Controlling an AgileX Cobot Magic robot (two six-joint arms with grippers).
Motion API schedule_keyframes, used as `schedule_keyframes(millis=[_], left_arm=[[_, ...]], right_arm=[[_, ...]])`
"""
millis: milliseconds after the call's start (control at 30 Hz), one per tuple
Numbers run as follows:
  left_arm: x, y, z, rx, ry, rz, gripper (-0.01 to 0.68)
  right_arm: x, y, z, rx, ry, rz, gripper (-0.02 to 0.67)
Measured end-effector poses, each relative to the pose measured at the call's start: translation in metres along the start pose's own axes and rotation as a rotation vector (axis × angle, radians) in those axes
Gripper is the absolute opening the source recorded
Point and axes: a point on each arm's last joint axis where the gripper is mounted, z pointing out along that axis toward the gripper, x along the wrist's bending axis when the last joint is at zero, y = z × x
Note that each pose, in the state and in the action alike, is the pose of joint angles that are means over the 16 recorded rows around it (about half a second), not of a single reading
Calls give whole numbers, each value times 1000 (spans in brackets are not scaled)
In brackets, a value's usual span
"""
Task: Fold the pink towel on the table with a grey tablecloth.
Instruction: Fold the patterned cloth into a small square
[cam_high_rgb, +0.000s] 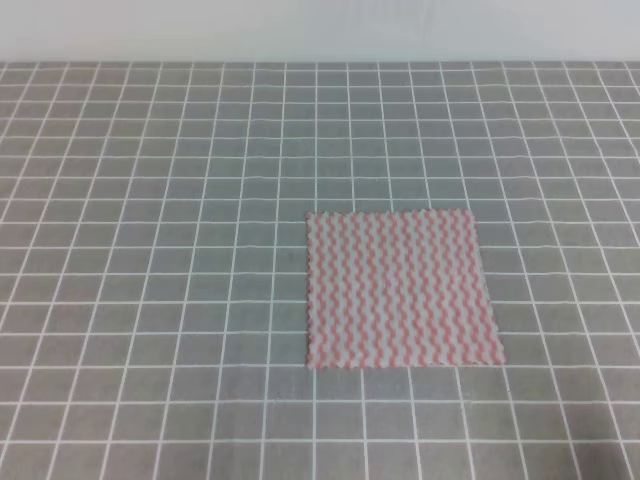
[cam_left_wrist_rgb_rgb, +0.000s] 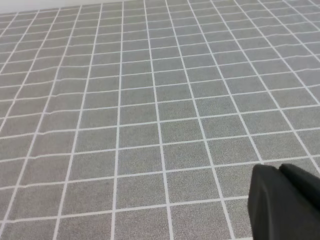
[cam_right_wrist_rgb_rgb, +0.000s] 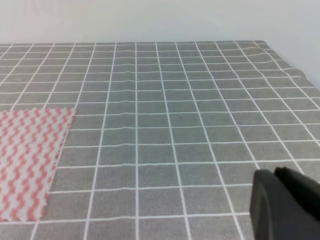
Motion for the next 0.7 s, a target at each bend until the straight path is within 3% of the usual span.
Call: schedule_keyframes(millis=[700], left_arm=[[0,0,0,2,0,0,-2]], right_arm=[[0,0,0,-2,0,0,-16]])
